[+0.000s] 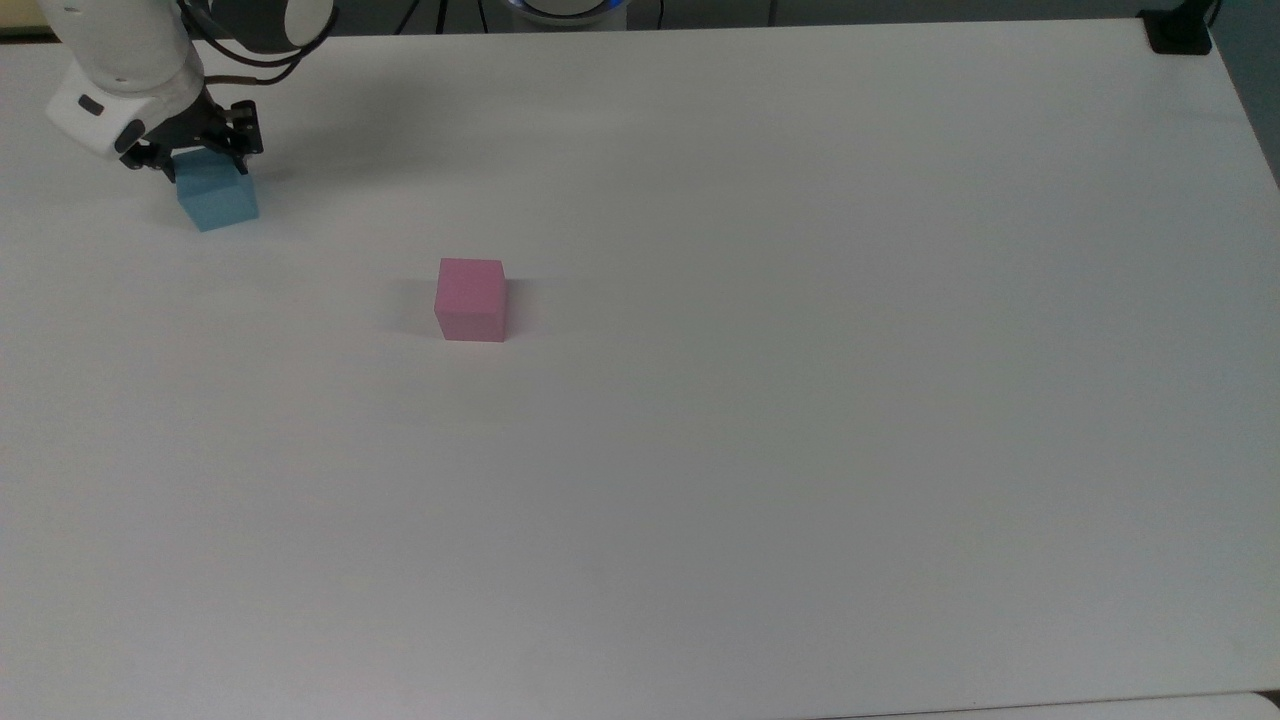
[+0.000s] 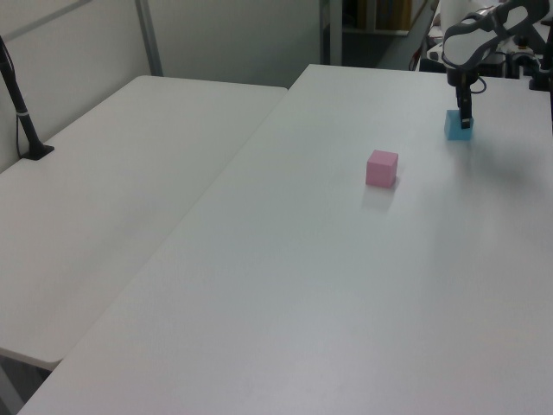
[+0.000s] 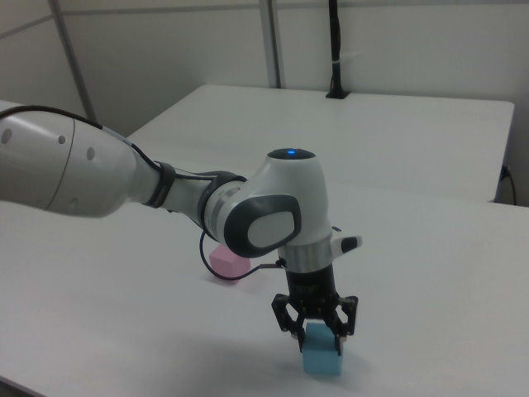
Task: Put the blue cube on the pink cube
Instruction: 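Close the gripper on the light-blue cube, then lift the light-blue cube and carry it above the pink cube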
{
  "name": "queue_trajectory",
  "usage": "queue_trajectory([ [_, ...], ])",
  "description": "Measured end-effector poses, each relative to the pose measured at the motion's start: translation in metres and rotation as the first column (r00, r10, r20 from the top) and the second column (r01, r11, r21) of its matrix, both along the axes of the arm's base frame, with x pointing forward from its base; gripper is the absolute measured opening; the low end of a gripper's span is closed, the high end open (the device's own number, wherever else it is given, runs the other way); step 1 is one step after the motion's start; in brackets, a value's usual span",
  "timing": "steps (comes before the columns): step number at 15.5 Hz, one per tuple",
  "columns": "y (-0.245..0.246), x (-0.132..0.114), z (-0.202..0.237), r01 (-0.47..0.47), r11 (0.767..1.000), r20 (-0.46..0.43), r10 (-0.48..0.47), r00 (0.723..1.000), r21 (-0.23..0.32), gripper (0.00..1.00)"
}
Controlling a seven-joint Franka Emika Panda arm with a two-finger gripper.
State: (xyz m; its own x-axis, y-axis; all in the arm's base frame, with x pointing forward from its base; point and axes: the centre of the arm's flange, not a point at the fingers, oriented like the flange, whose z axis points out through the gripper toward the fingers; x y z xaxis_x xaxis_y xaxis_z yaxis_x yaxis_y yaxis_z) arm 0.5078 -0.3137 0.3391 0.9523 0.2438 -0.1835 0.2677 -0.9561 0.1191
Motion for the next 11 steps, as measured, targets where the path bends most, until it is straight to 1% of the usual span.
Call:
queue_trajectory([
  [1, 0.004, 0.003, 0.002, 0.001, 1.000, 0.005, -0.001, 1.000, -0.002, 0.61],
  [3, 0.013, 0.009, 0.002, -0.001, 1.000, 0.010, 0.001, 1.000, -0.001, 0.61],
  [5, 0.022, 0.016, 0.011, 0.009, 1.000, 0.041, -0.010, 0.999, 0.013, 0.58],
  [7, 0.037, 0.025, 0.036, 0.021, 0.998, 0.080, -0.026, 0.996, 0.061, 0.58],
  [9, 0.063, 0.037, 0.074, 0.041, 0.994, 0.118, -0.053, 0.992, 0.106, 0.58],
  [11, 0.102, 0.054, 0.107, 0.072, 0.990, 0.156, -0.090, 0.984, 0.118, 0.58],
])
